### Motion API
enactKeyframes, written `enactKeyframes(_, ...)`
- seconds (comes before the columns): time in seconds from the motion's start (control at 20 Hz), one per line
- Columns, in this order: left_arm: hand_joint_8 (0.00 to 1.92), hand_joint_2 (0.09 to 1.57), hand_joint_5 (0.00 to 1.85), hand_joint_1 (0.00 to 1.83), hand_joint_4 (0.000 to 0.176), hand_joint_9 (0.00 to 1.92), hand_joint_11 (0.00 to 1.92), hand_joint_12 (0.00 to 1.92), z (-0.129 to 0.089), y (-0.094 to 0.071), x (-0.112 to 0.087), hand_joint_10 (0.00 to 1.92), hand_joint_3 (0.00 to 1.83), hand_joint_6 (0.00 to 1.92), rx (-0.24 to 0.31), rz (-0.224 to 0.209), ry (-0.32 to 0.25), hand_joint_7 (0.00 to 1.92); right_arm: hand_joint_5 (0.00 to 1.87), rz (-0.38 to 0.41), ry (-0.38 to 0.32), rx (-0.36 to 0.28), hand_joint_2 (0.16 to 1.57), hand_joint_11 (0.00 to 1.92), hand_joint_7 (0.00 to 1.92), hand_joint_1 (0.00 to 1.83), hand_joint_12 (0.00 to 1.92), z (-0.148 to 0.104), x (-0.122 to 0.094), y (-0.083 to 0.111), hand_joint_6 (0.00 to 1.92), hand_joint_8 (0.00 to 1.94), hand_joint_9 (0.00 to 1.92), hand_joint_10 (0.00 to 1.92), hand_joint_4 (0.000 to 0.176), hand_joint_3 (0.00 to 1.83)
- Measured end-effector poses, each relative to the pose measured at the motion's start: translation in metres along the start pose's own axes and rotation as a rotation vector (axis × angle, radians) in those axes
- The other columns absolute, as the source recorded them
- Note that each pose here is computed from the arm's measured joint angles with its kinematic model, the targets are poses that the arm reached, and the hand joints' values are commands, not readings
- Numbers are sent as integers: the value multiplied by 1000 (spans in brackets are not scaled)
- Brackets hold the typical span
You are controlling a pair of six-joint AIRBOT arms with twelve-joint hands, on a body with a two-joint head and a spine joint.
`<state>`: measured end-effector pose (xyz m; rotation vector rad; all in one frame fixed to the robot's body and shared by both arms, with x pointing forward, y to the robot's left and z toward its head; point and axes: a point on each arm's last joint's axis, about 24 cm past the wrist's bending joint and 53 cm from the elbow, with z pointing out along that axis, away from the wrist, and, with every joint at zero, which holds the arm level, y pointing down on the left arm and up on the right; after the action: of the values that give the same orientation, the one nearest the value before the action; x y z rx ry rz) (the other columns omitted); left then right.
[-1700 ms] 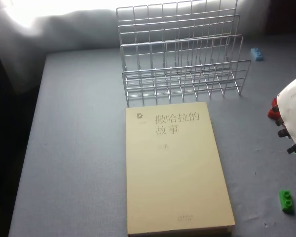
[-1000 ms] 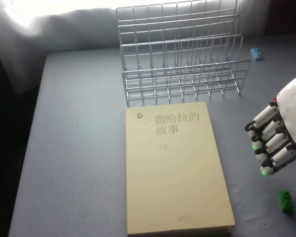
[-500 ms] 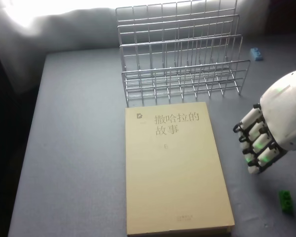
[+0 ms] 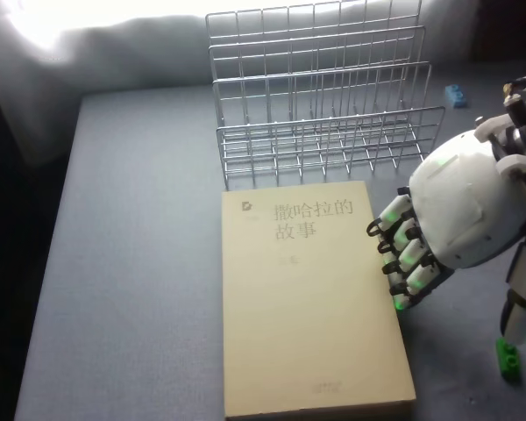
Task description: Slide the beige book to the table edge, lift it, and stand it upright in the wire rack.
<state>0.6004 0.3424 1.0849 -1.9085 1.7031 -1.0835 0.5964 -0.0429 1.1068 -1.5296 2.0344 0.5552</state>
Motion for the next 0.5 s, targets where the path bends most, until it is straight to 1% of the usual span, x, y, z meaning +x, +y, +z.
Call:
enactKeyframes(0.05, 1, 1118, 189, 151, 0, 114, 0, 185, 1, 2, 2, 3, 0, 1, -1, -22, 3, 175, 224, -1, -3, 0, 1107, 0, 240, 73, 573, 1, -2, 0, 4, 5, 229, 5, 0, 0)
enactKeyframes(0.1, 2, 1119, 193, 147, 0, 124, 0, 206, 1, 2, 1, 4, 0, 2, 0, -33, 0, 178, 228, -1, -4, -2, 1108, 0, 238, 84, 557, 2, -3, 1, 3, 2, 232, 4, 0, 0)
enactKeyframes(0.15, 0, 1125, 188, 132, 0, 123, 0, 207, 0, 1, 0, 3, 3, 0, 2, -68, -7, 174, 243, 0, -2, -6, 1105, 0, 253, 94, 569, 5, -4, 2, 6, 5, 246, 6, 0, 0)
enactKeyframes(0.25, 3, 1109, 215, 183, 0, 144, 0, 247, 1, 2, -2, 5, 0, 5, 0, -124, -12, 190, 231, 4, 6, -13, 1110, 0, 241, 61, 563, 9, -2, 4, 1, 1, 235, 1, 0, 1)
enactKeyframes(0.3, 1, 1109, 213, 176, 0, 138, 0, 238, 1, 3, -2, 1, 0, 2, -3, -152, -14, 183, 222, 7, 11, -17, 1113, 0, 237, 41, 564, 13, -1, 5, 0, 0, 234, 1, 0, 2)
enactKeyframes(0.35, 0, 1108, 205, 173, 0, 135, 0, 239, 1, 4, -2, 0, 0, 0, -4, -182, -16, 175, 241, 8, 15, -20, 1105, 0, 254, 54, 608, 16, -1, 6, 4, 4, 255, 6, 0, 0)
enactKeyframes(0.4, 0, 1111, 193, 169, 0, 130, 0, 242, 1, 4, -2, 0, 1, 0, -5, -207, -16, 169, 239, 11, 15, -23, 1108, 0, 253, 48, 598, 17, -3, 8, 2, 2, 249, 2, 0, 1)
enactKeyframes(0.45, 3, 1112, 193, 165, 0, 135, 0, 243, 1, 4, -2, 2, 1, 1, -5, -227, -17, 175, 238, 9, 12, -24, 1103, 0, 249, 62, 602, 19, -5, 9, 1, 0, 246, 0, 0, 0)
enactKeyframes(0.5, 4, 1114, 197, 158, 0, 133, 0, 247, 1, 5, -2, 2, 2, 2, -6, -234, -14, 179, 204, 9, 7, -24, 1112, 0, 211, 47, 534, 20, -8, 9, 0, 1, 208, 0, 0, 1)
